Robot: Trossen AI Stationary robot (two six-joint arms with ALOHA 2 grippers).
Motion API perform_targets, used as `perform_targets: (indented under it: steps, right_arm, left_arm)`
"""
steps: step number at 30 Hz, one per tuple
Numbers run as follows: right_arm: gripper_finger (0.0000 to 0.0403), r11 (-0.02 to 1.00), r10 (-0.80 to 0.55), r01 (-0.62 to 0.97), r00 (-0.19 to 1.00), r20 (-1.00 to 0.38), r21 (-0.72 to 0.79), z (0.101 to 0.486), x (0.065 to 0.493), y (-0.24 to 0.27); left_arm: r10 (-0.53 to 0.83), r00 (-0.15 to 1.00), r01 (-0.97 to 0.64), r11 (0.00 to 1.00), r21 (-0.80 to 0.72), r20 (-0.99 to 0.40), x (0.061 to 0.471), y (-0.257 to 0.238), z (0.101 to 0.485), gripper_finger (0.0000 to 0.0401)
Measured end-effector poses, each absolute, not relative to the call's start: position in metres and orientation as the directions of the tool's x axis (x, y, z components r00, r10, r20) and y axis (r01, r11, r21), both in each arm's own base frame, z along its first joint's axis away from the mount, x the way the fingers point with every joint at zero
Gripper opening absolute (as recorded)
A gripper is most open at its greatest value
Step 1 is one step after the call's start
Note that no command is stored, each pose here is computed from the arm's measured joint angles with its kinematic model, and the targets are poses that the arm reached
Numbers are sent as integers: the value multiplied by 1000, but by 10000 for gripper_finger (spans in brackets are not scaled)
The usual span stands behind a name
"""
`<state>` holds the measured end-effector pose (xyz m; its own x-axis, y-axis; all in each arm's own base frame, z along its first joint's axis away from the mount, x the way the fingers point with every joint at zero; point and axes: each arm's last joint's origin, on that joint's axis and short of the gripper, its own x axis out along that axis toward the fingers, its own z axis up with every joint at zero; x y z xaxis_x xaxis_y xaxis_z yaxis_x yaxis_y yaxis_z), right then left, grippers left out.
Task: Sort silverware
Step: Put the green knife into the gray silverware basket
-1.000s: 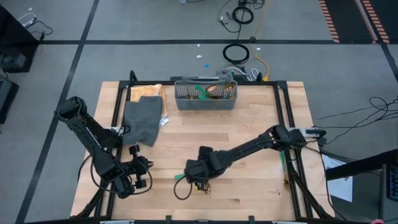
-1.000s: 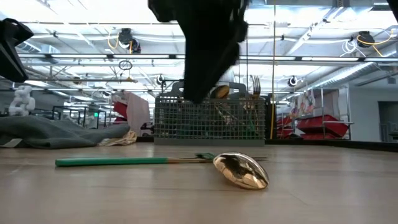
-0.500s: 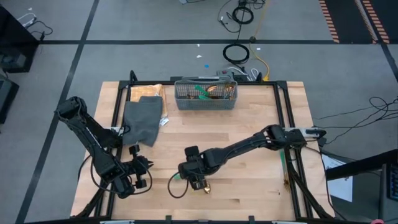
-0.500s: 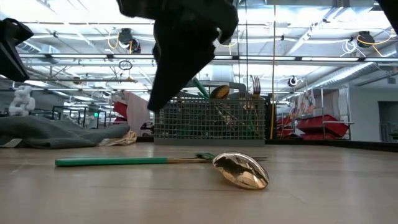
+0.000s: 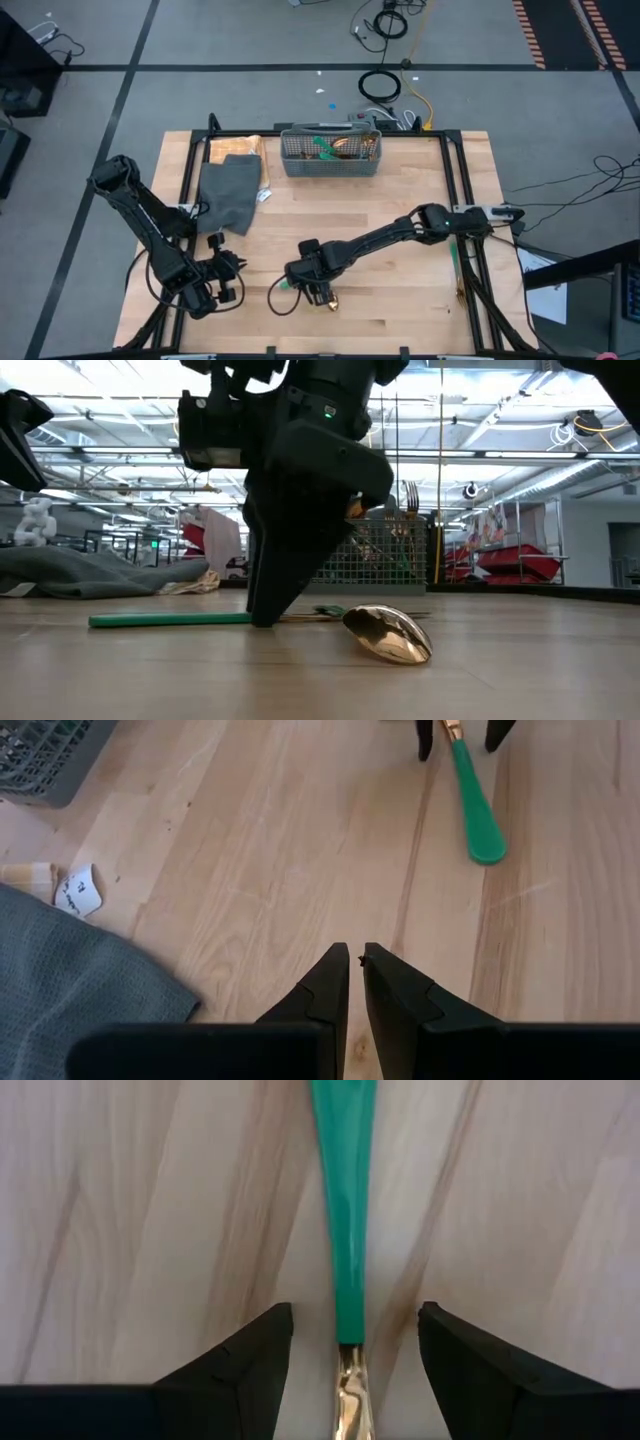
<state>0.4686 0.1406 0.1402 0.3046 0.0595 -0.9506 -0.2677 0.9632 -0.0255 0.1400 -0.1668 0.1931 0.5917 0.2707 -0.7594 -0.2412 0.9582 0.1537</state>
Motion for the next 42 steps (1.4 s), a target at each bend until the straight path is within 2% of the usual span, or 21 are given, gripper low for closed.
perform_targets:
  steps: [3,6,16,22,25,36,42]
  right_arm:
    - [207,961,50,-277,262,-964,-25,128,468,141]
    - [180,958,30,-284,205,-978,-30,116,465,140]
    - [13,951,-2,-306,146,-989,-47,107,461,140]
    - [3,962,-47,-260,154,-987,-87,108,460,141]
    - [2,959,-69,-258,196,-978,-119,116,459,146]
    - [0,928,-287,-128,347,-893,-349,161,457,136]
    - [3,899,-361,-95,395,-845,-428,167,460,135]
  left_arm:
    - [271,592,-240,958,154,-759,140,-167,193,44]
    - [272,592,-236,959,159,-759,140,-167,193,44]
    - [283,602,-240,956,169,-746,140,-166,193,44]
    - [283,603,-240,956,169,-746,140,-166,193,44]
    - [283,602,-240,956,169,-746,140,-166,193,44]
    - [281,604,-241,956,165,-746,140,-167,194,44]
    - [281,603,-241,956,165,-746,140,-167,194,44]
